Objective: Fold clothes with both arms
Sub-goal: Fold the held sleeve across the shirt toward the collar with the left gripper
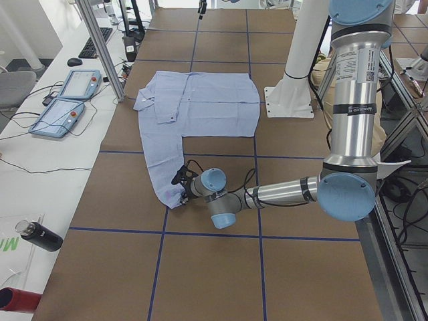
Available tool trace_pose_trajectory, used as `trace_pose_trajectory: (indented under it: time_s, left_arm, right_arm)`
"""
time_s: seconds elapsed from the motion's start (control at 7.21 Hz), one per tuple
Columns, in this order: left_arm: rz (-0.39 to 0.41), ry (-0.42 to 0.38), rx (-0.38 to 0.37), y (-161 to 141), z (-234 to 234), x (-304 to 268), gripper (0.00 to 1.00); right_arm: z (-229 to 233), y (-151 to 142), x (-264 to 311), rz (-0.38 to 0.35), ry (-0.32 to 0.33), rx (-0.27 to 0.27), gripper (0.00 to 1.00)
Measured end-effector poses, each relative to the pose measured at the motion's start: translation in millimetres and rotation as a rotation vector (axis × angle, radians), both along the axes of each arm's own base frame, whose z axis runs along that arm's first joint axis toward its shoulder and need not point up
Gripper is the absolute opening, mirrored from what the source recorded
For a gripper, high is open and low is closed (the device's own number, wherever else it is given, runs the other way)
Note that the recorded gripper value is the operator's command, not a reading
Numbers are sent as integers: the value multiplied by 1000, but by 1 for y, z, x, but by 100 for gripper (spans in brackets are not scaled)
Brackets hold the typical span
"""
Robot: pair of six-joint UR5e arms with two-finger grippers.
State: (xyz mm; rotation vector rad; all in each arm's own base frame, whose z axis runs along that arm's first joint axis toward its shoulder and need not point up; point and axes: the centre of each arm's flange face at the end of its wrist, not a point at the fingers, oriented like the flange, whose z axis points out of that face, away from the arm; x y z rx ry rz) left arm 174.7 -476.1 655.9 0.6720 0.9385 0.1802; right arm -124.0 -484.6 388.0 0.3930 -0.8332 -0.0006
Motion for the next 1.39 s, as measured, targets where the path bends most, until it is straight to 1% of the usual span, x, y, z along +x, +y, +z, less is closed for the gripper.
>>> trace_pose_trajectory:
  time_s: [0.14, 0.28, 0.42, 0.55, 0.69, 0.83, 0.97, 1.25, 1.39]
  left_arm:
    - [3, 17, -13, -26, -29, -4, 0]
    - [2, 23, -21, -60, -73, 4, 0]
    - [2, 19, -37, -97, -132, 18, 0]
    - [2, 7, -64, -129, -203, 33, 0]
    - [0, -7, -96, -152, -277, 47, 0]
    - [10, -18, -125, -164, -346, 66, 0]
    - [20, -10, -157, -164, -399, 98, 0]
    - [-8, 41, -234, -154, -485, 175, 0]
    - [-38, 52, -278, -157, -519, 215, 0]
  right_arm:
    - [-1, 0, 0, 2, -3, 0, 100]
    - [-2, 0, 0, 3, -4, 1, 100]
    - [-3, 0, 0, 3, -4, 1, 100]
    - [-2, 0, 0, 4, -4, 0, 100]
    - [-2, -1, 0, 4, -3, -2, 100]
    - [-2, -1, -1, 5, -3, -2, 100]
    - [-3, -2, -1, 8, -6, -4, 100]
    - [-6, -3, -2, 22, -18, -16, 100]
    - [-7, -3, -2, 25, -21, -18, 100]
